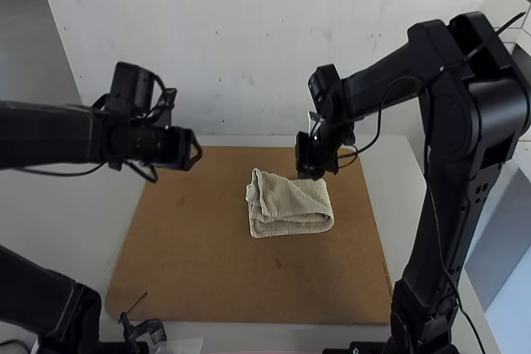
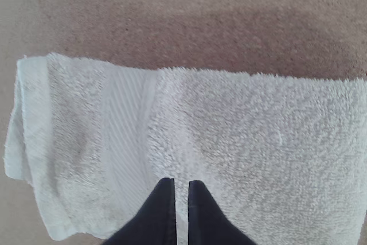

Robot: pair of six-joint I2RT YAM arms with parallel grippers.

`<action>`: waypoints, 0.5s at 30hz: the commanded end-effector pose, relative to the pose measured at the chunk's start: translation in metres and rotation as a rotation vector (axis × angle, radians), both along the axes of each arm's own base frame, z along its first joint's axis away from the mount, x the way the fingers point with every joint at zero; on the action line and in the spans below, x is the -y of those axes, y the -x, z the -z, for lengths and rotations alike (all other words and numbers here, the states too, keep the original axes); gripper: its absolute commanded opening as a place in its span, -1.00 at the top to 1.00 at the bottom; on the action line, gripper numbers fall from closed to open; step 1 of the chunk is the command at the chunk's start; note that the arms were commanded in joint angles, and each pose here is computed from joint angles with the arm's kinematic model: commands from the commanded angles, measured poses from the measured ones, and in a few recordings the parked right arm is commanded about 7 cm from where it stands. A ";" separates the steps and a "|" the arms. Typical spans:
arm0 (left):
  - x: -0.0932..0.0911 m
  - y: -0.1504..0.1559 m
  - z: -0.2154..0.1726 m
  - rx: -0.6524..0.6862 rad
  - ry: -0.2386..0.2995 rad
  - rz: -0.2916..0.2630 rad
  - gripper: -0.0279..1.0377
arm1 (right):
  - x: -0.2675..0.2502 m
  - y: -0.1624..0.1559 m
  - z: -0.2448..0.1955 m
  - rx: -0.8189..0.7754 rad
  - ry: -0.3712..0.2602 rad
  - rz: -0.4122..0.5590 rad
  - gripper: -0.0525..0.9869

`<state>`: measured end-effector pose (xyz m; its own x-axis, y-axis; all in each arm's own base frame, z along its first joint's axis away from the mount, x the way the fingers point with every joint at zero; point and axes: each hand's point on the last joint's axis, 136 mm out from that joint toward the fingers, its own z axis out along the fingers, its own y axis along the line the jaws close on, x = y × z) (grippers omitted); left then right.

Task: Fold the towel.

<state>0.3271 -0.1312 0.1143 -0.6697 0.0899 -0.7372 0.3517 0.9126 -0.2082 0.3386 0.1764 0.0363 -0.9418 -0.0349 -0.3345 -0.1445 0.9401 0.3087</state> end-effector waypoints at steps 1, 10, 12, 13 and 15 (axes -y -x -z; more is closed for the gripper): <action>0.039 0.000 -0.013 -0.011 0.062 0.069 -0.28 | 0.010 0.000 -0.003 0.034 0.023 -0.013 0.86; 0.025 -0.001 -0.008 -0.021 0.053 0.034 -0.28 | -0.009 0.001 -0.015 0.117 -0.092 -0.069 0.86; 0.010 -0.001 -0.011 -0.001 0.050 0.004 -0.28 | -0.022 0.005 -0.017 0.118 -0.100 -0.095 0.86; 0.003 -0.001 -0.011 0.008 0.046 -0.009 -0.28 | -0.027 0.006 -0.017 0.110 -0.103 -0.099 0.86; -0.010 0.000 -0.013 0.022 0.048 -0.035 -0.28 | -0.040 0.013 -0.012 0.087 -0.101 -0.127 0.86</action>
